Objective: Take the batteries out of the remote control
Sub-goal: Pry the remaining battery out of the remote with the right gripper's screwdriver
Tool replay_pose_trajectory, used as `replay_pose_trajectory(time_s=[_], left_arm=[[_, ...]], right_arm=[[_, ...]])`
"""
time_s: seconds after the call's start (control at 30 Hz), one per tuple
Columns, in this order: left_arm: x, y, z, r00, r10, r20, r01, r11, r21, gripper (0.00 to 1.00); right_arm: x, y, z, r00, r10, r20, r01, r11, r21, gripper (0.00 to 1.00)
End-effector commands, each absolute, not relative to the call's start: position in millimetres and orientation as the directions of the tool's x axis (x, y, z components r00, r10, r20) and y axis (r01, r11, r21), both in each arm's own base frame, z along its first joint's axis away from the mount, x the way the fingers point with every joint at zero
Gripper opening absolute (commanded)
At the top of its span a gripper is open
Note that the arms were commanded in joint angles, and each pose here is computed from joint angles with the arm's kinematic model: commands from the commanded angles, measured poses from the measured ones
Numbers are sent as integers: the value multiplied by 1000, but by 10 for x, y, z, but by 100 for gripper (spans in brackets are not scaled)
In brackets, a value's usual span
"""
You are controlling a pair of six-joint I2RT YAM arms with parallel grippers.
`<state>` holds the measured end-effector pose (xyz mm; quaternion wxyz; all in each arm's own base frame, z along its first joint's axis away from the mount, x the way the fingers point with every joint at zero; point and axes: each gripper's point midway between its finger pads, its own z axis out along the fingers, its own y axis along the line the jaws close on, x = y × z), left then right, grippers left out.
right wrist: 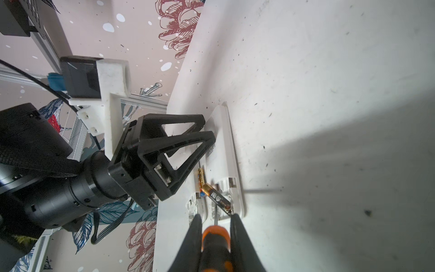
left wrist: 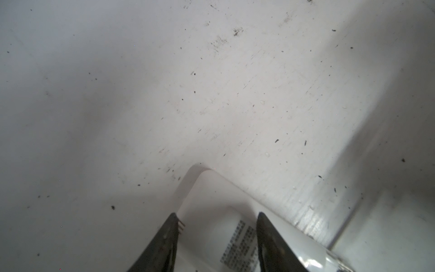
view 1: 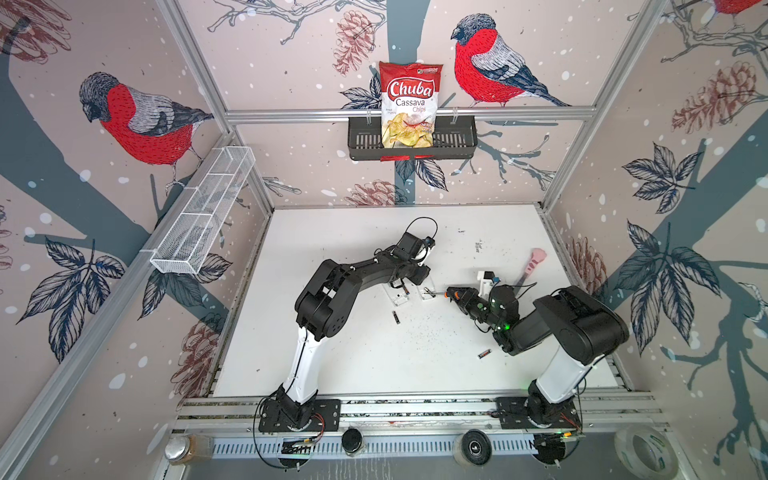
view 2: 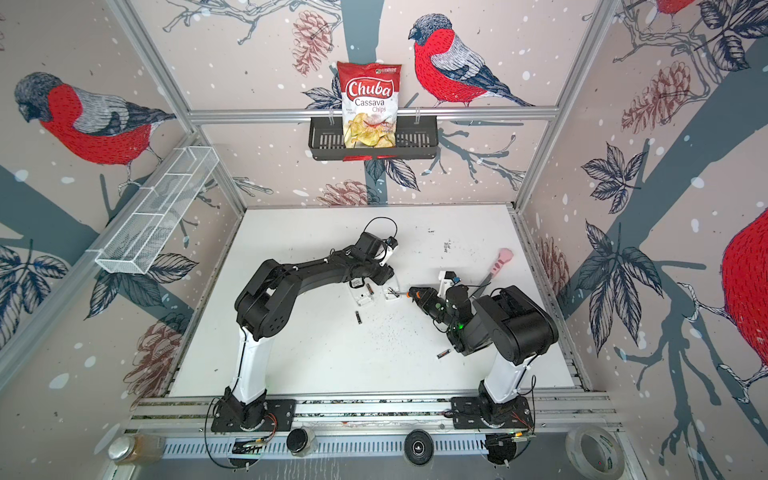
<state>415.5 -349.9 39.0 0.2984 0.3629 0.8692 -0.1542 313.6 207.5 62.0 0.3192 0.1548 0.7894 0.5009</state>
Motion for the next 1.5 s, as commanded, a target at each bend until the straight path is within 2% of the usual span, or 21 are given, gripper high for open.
replay_pose_trajectory(time_s=[0.0, 0.47, 0.73, 0.83, 1.0, 1.1, 1.47], left_arm=[[3949, -3414, 206, -605, 581, -545, 730, 677, -88, 52], [3954, -3400, 199, -605, 580, -544, 728, 680, -85, 52], [3947, -3396, 195, -608, 577, -545, 726, 682, -88, 52], [3955, -3395, 235, -608, 568, -555, 721, 687, -87, 52], [3974, -3423, 321, -606, 547, -578, 719, 687, -103, 52], [3986, -3440, 332, -605, 545, -581, 719, 686, -106, 52], [3961, -3439, 299, -615, 537, -577, 715, 689, -120, 52]], right_arm=[[3219, 2062, 758, -714, 585, -384, -119, 439, 890, 2], [3289, 1840, 885, -659, 595, -460, -112, 527, 842, 2], [3297, 1792, 880, -661, 593, -459, -102, 536, 838, 2], [3308, 1757, 844, -663, 578, -477, -79, 579, 812, 2], [3310, 1703, 901, -635, 525, -567, -81, 685, 724, 2], [3300, 1658, 963, -618, 515, -594, -83, 708, 701, 2], [3208, 1633, 846, -640, 492, -591, -74, 725, 684, 2]])
